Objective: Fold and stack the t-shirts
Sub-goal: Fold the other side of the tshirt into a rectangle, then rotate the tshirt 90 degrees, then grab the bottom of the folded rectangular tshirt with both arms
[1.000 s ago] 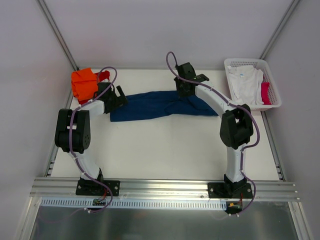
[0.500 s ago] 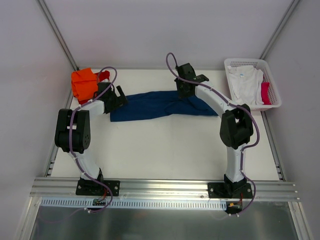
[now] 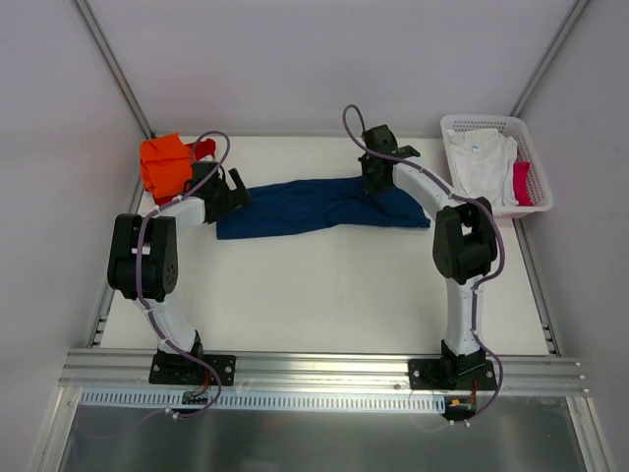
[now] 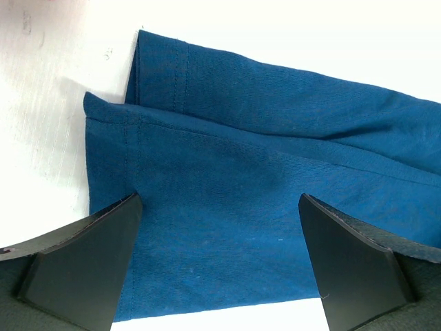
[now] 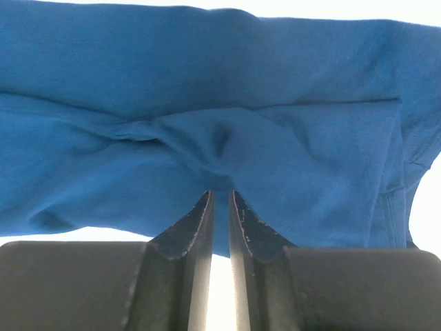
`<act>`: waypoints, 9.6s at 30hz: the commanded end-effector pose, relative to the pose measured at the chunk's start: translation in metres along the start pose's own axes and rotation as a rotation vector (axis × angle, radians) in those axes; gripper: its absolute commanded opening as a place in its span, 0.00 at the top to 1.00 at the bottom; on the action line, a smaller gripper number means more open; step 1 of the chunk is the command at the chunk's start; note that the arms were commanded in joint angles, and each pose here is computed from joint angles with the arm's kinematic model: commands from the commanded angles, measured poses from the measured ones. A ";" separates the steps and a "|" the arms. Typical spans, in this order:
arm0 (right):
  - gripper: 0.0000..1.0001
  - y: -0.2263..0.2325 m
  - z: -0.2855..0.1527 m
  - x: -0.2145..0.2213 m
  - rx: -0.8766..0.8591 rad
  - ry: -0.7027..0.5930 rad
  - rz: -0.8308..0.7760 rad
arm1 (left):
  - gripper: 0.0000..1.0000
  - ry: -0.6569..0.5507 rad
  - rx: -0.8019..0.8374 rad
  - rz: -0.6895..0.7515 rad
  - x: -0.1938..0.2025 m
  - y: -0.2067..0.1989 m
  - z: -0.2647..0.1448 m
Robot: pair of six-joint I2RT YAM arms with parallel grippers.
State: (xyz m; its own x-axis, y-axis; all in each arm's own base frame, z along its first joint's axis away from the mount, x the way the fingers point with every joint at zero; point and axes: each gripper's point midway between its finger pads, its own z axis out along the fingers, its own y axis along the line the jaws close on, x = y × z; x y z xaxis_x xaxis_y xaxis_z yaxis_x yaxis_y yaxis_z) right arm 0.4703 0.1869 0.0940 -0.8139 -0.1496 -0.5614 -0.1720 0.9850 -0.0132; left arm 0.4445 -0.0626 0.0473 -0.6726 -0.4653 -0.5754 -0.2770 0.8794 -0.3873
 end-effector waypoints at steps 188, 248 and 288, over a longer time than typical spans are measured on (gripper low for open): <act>0.46 0.004 0.078 -0.027 -0.468 0.120 0.062 | 0.01 0.389 -0.007 0.255 0.208 -0.031 -0.080; 0.41 0.050 0.026 -0.110 -0.788 -0.120 0.290 | 0.01 0.331 0.244 0.864 0.368 -0.173 -0.219; 0.42 -0.001 -0.143 0.200 -0.231 -0.142 0.316 | 0.01 0.223 0.349 0.307 0.262 -0.072 -0.174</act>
State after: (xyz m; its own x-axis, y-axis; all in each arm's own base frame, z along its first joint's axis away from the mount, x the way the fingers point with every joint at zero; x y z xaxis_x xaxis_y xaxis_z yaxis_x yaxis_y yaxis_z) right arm 0.2386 0.1507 0.1047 -0.7816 0.1276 -0.6106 -0.1392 0.9185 0.3702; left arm 0.1690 -0.2110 0.0491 -0.8127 -0.0671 -0.5788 0.1795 0.9162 -0.3583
